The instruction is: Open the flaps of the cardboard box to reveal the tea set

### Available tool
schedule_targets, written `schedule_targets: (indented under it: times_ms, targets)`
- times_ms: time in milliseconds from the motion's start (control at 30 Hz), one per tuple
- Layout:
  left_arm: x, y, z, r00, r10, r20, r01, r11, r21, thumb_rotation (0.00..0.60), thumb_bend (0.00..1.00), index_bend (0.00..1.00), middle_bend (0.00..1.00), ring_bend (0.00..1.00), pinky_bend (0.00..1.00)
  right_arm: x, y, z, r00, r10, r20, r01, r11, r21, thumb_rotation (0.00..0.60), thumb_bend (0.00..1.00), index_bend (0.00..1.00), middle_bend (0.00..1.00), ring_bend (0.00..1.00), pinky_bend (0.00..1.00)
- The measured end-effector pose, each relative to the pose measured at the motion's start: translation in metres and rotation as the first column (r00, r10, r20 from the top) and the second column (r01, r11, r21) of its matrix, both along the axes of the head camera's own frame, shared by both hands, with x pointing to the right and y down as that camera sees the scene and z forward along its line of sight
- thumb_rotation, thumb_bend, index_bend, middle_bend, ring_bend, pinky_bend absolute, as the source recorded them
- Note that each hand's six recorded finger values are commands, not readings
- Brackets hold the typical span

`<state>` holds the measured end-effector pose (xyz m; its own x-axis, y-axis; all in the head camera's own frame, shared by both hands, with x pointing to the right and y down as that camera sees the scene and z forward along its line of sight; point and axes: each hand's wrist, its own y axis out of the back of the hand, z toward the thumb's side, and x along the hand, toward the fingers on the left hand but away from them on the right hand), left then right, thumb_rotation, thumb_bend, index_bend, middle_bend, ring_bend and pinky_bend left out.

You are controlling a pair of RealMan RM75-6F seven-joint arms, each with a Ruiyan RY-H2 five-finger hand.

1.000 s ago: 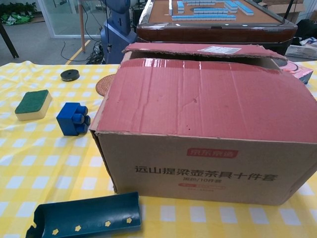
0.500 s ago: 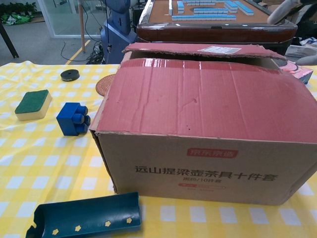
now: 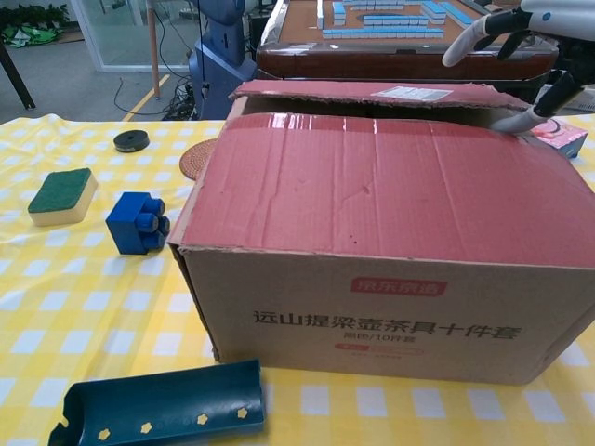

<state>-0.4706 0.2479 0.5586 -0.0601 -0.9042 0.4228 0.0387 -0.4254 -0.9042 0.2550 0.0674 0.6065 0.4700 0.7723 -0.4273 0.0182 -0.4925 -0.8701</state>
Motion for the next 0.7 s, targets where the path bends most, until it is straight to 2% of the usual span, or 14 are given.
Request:
schedule_targets:
  times_ms: [233,433,700]
  targets:
    - [0.001,0.000,0.000,1.000,0.003,-0.001,-0.003,1.000,-0.001,0.600,0.20,0.27,0.11,0.05,0.00,-0.005,-0.015,0.000,1.000,0.004,0.012,-0.005,0.999,0.042,0.600,0.16,0.22,0.15,0.13,0.19]
    - [0.000,-0.001,0.000,1.000,0.002,0.002,-0.002,1.000,0.002,0.600,0.20,0.27,0.11,0.05,0.00,-0.007,-0.038,-0.019,0.999,0.025,0.047,-0.031,0.992,0.124,0.600,0.16,0.22,0.15,0.13,0.19]
    - [0.001,-0.001,-0.001,1.000,0.001,0.001,-0.001,1.000,0.004,0.600,0.20,0.27,0.11,0.05,0.00,-0.005,-0.075,-0.040,0.995,0.077,0.064,-0.087,0.977,0.192,0.600,0.16,0.22,0.15,0.13,0.19]
